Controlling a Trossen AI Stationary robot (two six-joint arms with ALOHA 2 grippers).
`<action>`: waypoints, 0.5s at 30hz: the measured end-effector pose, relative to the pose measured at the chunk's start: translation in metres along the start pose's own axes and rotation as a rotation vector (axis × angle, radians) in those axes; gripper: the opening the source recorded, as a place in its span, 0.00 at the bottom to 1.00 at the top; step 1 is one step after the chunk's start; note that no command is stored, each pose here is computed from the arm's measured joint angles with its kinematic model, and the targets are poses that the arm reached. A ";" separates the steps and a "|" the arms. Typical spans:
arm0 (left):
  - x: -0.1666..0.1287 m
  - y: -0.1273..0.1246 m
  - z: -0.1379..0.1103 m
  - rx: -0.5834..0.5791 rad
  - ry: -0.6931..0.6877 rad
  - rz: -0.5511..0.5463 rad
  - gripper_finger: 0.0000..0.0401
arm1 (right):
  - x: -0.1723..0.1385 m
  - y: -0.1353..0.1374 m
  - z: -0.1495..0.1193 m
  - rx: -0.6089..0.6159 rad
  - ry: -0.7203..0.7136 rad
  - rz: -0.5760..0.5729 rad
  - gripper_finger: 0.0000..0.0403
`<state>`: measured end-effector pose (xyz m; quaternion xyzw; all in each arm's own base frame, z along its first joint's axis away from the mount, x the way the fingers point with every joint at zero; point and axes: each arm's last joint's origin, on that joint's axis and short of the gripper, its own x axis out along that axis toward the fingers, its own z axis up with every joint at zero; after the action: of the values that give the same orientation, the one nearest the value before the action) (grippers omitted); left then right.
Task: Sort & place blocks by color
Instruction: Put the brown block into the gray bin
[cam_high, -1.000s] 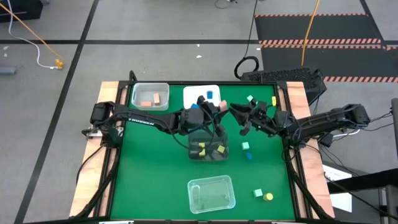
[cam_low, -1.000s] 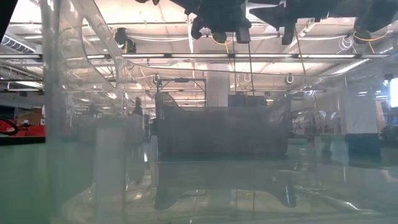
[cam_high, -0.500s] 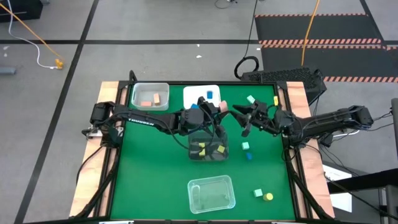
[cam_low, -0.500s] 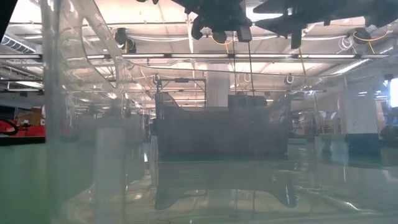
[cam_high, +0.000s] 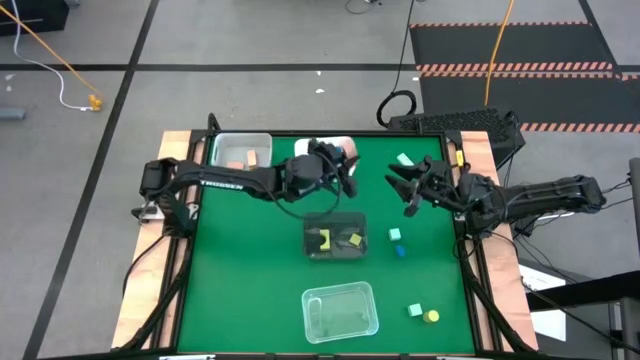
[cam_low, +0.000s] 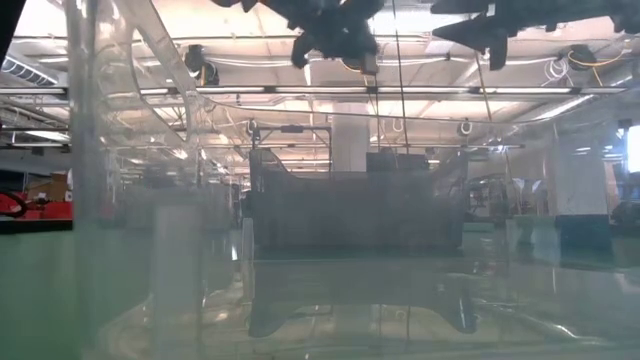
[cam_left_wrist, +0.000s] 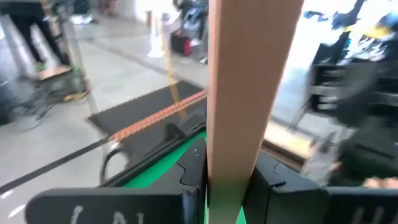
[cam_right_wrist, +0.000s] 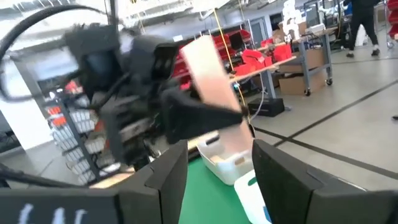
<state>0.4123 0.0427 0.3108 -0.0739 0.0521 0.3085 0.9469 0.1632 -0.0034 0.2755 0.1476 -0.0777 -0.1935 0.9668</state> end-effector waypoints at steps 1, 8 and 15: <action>0.000 0.007 0.001 0.005 0.026 0.022 0.14 | 0.000 0.000 -0.001 -0.006 0.012 -0.003 0.42; -0.002 0.060 0.002 -0.061 0.242 0.205 0.14 | -0.002 -0.002 -0.007 -0.041 0.082 0.006 0.42; -0.010 0.108 -0.015 -0.105 0.545 0.382 0.14 | 0.000 -0.002 -0.004 -0.129 0.043 0.003 0.42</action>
<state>0.3397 0.1207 0.2853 -0.1910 0.3004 0.4515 0.8182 0.1637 -0.0041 0.2710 0.0892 -0.0446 -0.1936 0.9760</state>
